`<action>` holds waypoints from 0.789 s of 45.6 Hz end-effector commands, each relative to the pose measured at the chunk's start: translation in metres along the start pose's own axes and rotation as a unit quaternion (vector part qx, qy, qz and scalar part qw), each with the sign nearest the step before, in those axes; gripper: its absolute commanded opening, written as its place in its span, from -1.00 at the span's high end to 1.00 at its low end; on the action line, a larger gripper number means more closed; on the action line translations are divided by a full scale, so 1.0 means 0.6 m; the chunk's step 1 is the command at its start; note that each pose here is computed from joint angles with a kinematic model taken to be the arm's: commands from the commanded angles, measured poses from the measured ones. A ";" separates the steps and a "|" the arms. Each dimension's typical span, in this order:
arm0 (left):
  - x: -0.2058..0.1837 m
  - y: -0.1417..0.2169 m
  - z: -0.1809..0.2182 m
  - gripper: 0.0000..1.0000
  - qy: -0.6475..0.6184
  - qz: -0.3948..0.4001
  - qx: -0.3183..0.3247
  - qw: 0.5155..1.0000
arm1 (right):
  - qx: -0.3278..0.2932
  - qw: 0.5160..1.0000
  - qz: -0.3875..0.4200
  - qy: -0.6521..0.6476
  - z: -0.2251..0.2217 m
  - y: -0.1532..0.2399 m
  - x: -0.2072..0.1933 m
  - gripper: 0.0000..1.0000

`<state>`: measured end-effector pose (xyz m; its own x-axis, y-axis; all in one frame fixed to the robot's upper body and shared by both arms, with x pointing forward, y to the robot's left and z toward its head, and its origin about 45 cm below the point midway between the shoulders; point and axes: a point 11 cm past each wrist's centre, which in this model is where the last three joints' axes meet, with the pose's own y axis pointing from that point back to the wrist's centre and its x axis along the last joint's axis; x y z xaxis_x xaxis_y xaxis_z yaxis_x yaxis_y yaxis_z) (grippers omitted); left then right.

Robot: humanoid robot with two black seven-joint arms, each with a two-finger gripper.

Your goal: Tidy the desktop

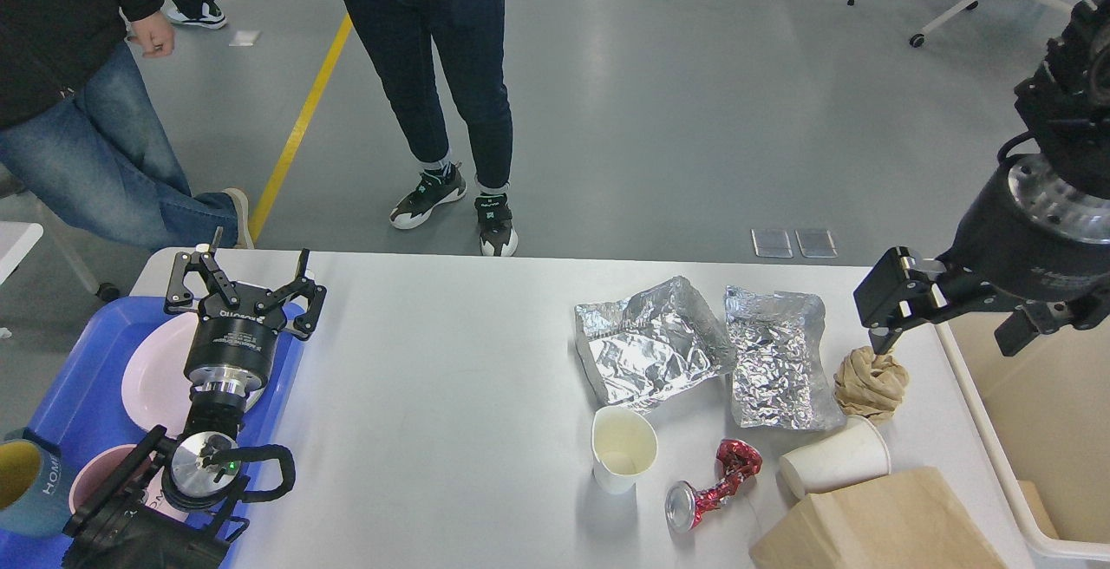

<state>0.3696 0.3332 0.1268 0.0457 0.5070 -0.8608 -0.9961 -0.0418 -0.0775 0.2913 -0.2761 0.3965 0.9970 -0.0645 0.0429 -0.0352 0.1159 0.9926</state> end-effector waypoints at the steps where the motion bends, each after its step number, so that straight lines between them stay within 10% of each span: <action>1: 0.000 0.000 0.000 -0.93 -0.001 0.000 0.000 1.000 | 0.000 1.000 -0.009 -0.005 0.002 -0.005 -0.008 -1.00; 36: 0.000 0.000 0.001 -0.93 0.000 0.000 -0.001 1.000 | 0.109 0.959 -0.101 -0.240 0.131 -0.163 -0.079 -0.99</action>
<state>0.3696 0.3334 0.1269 0.0456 0.5071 -0.8607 -0.9960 -0.0431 -0.0782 0.2616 -0.3400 0.3363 0.8995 -0.4278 -0.0885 0.0593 -0.0813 0.9949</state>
